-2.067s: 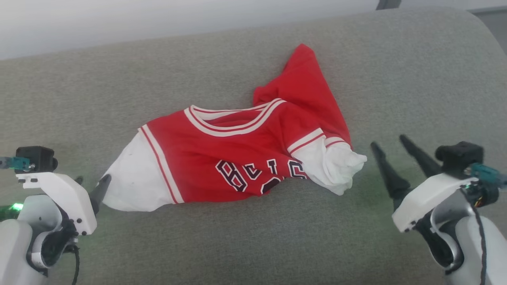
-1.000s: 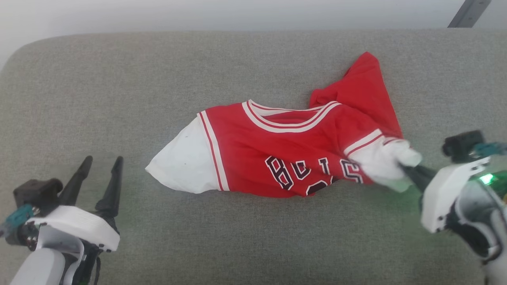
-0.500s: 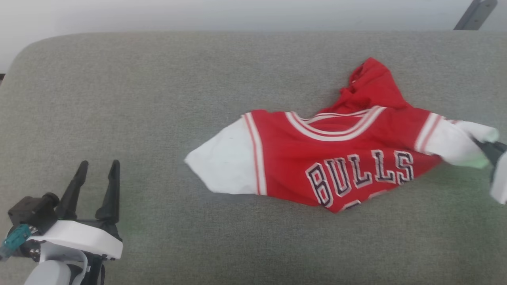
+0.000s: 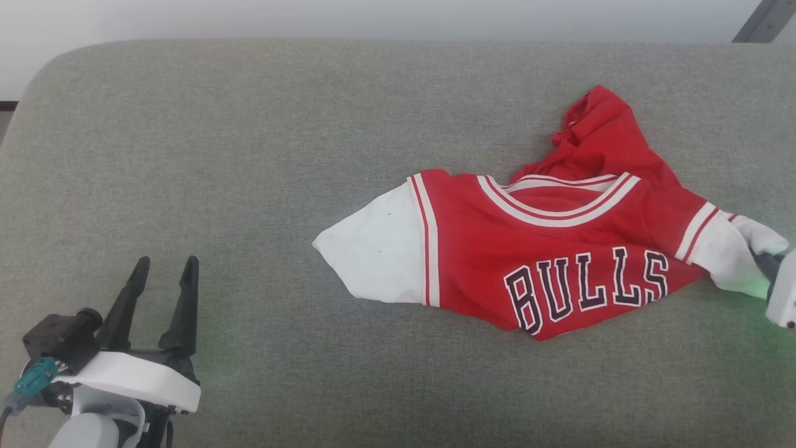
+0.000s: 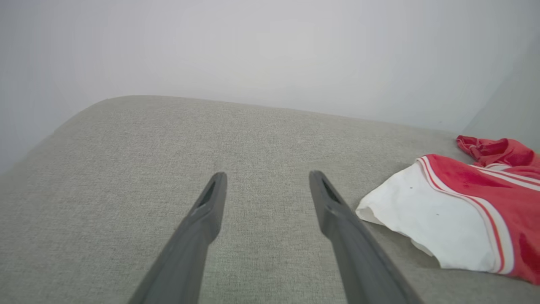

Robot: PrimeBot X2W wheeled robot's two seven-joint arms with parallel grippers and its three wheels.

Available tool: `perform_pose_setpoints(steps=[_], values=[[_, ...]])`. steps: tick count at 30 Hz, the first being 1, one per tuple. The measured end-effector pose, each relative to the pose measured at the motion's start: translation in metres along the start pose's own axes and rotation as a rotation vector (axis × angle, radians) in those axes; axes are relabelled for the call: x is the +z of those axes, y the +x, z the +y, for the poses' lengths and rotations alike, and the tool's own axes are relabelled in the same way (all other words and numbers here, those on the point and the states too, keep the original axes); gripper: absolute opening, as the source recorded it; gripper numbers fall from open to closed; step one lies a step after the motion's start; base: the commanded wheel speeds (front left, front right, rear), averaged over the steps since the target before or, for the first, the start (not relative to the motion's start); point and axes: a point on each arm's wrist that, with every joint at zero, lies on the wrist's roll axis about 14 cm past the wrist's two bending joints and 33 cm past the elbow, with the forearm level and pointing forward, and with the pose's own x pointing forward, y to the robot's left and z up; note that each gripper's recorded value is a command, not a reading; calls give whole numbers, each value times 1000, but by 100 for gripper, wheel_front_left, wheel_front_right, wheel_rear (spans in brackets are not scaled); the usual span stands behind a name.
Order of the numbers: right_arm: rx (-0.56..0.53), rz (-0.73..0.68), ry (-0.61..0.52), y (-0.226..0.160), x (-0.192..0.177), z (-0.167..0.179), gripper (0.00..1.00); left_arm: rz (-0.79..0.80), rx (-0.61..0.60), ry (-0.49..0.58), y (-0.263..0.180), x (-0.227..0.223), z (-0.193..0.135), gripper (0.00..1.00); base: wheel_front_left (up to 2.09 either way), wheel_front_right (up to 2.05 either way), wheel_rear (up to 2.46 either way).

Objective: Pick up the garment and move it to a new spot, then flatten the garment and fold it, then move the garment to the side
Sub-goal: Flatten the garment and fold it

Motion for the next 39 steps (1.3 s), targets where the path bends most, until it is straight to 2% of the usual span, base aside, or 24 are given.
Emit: perform_pose_setpoints(steps=[8,19,28,33,39], values=[[0,-59,-7,-9,14,-3,100,-13,-46,19,8,7,-8,100,0,0,0],[9,-383,-44,-56,60,0,100,74,-178,23,27,8,-42,100,0,0,0],[-36,-650,-19,-97,76,0,100,278,-319,39,54,-8,-84,100,0,0,0],[-74,-677,10,-108,68,-4,100,436,-375,58,69,-26,-103,100,0,0,0],[-110,-670,29,-115,59,-13,100,661,-373,88,80,-60,-112,100,0,0,0]])
